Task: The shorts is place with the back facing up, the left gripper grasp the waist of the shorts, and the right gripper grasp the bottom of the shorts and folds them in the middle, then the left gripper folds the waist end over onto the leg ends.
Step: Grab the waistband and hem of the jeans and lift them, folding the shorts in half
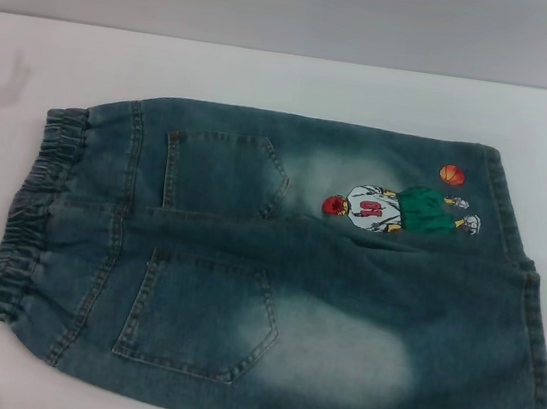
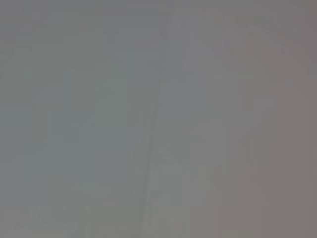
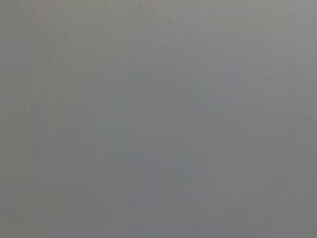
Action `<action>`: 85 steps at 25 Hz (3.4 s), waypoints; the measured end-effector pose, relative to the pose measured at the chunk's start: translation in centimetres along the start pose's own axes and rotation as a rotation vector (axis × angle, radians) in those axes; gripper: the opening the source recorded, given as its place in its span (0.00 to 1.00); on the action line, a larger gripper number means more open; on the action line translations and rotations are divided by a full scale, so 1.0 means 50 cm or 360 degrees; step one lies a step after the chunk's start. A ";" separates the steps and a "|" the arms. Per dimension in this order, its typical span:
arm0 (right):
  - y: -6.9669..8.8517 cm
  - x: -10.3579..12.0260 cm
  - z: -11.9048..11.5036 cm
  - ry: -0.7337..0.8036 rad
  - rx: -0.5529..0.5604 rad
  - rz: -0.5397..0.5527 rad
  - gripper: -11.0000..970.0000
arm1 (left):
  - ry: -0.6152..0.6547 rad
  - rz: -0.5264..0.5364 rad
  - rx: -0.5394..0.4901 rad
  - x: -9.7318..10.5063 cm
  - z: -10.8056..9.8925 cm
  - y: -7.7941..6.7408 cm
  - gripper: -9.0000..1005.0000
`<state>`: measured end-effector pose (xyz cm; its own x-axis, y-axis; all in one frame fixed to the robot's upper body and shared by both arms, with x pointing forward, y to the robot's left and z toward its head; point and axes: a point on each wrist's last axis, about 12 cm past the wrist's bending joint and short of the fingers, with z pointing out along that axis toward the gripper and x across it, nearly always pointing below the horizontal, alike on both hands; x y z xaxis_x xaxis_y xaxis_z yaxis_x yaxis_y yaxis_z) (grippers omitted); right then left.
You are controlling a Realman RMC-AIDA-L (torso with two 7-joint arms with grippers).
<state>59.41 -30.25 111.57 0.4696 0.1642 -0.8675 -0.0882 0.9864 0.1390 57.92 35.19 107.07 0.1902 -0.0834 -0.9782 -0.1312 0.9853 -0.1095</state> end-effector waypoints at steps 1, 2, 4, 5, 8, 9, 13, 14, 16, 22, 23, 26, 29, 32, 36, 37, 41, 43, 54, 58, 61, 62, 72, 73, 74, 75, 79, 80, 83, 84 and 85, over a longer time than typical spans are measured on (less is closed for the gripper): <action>0.000 0.000 0.000 0.0000 0.0000 0.0000 0.74 | -0.0003 -0.0022 0.0040 -0.003 0.003 -0.003 0.84; 0.000 0.002 -0.002 0.0011 0.0002 0.0023 0.74 | -0.0006 -0.0036 0.0064 -0.006 0.005 -0.004 0.84; 0.000 0.006 -0.006 0.0032 0.0000 0.0055 0.74 | -0.0012 -0.0058 0.0093 -0.009 0.008 -0.006 0.84; 0.000 0.007 -0.007 0.0038 0.0000 0.0062 0.74 | -0.0015 -0.0089 0.0132 -0.014 0.012 -0.009 0.84; -0.001 0.011 -0.013 0.0061 -0.0002 0.0065 0.74 | -0.0017 -0.0159 0.0288 -0.029 0.028 -0.028 0.84; -0.001 0.013 -0.017 0.0074 -0.0007 0.0064 0.74 | -0.0016 -0.0173 0.0332 -0.033 0.032 -0.033 0.84; -0.001 0.025 -0.029 0.0150 -0.0030 0.0056 0.74 | 0.0025 -0.0266 0.0530 -0.046 0.044 -0.057 0.84; -0.002 0.027 -0.031 0.0168 -0.0033 0.0053 0.74 | 0.0039 -0.0283 0.0585 -0.048 0.046 -0.065 0.84; -0.003 0.031 -0.035 0.0199 -0.0040 0.0045 0.74 | 0.0049 -0.0293 0.0638 -0.052 0.048 -0.072 0.84; -0.024 0.029 -0.048 0.0212 0.0018 0.0029 0.74 | 0.0079 -0.0452 0.0919 -0.079 0.041 -0.109 0.84; -0.030 0.027 -0.050 0.0208 0.0023 0.0022 0.74 | 0.0084 -0.0516 0.0959 -0.084 0.037 -0.113 0.84; -0.044 0.020 -0.058 0.0199 0.0017 0.0012 0.74 | 0.0096 -0.0570 0.0997 -0.088 0.034 -0.117 0.84; -0.049 0.019 -0.073 0.0221 -0.0014 -0.0009 0.74 | 0.0174 -0.0688 0.1151 -0.096 0.026 -0.132 0.84; -0.052 0.021 -0.082 0.0247 -0.0039 -0.0026 0.74 | 0.0213 -0.0799 0.1323 -0.107 0.010 -0.138 0.84; -0.056 0.021 -0.095 0.0268 -0.0053 -0.0040 0.74 | 0.0245 -0.0898 0.1445 -0.123 0.003 -0.132 0.84; -0.058 0.021 -0.098 0.0270 -0.0057 -0.0044 0.74 | 0.0259 -0.0943 0.1498 -0.133 0.001 -0.126 0.84; -0.075 0.016 -0.117 0.0281 -0.0027 -0.0052 0.74 | 0.0314 -0.0994 0.1582 -0.145 -0.003 -0.115 0.84; -0.083 0.015 -0.129 0.0293 -0.0008 -0.0056 0.74 | 0.0339 -0.1004 0.1600 -0.146 -0.004 -0.113 0.84; -0.095 0.017 -0.157 0.0332 0.0025 -0.0034 0.74 | 0.0825 -0.0939 0.1782 -0.156 -0.020 -0.072 0.84; -0.098 0.018 -0.161 0.0345 0.0040 -0.0034 0.74 | 0.1081 -0.0932 0.1725 -0.151 -0.034 -0.031 0.84; -0.100 0.017 -0.161 0.0344 0.0045 -0.0039 0.74 | 0.1177 -0.0917 0.1721 -0.153 -0.045 -0.015 0.84; -0.102 0.016 -0.159 0.0341 0.0047 -0.0043 0.74 | 0.1218 -0.0901 0.1729 -0.156 -0.051 -0.007 0.84; -0.108 0.016 -0.135 0.0353 0.0048 -0.0065 0.74 | 0.1621 -0.0835 0.1690 -0.150 -0.115 0.051 0.84; -0.109 0.016 -0.133 0.0355 0.0048 -0.0067 0.74 | 0.1646 -0.0831 0.1681 -0.148 -0.119 0.055 0.84; -0.109 0.016 -0.131 0.0357 0.0048 -0.0068 0.74 | 0.1667 -0.0833 0.1661 -0.145 -0.125 0.061 0.84; -0.110 0.016 -0.130 0.0358 0.0048 -0.0069 0.74 | 0.1684 -0.0835 0.1643 -0.142 -0.130 0.067 0.84; -0.111 0.016 -0.126 0.0357 0.0058 -0.0069 0.74 | 0.1722 -0.0861 0.1500 -0.129 -0.156 0.100 0.84; -0.110 0.017 -0.125 0.0357 0.0057 -0.0068 0.74 | 0.1726 -0.0867 0.1467 -0.127 -0.162 0.108 0.84; -0.109 0.017 -0.122 0.0358 0.0048 -0.0070 0.74 | 0.1748 -0.0876 0.1411 -0.120 -0.176 0.121 0.84; -0.109 0.017 -0.122 0.0358 0.0047 -0.0070 0.74 | 0.1781 -0.0874 0.1386 -0.115 -0.184 0.125 0.84; -0.109 0.017 -0.122 0.0358 0.0046 -0.0070 0.74 | 0.1811 -0.0871 0.1369 -0.110 -0.189 0.126 0.84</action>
<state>54.95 -35.54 107.18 0.2644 0.1174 -0.9572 -0.0450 0.9930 0.1093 46.88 40.45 110.09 -0.8514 -0.1259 -0.5092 0.3681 0.5480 -0.7511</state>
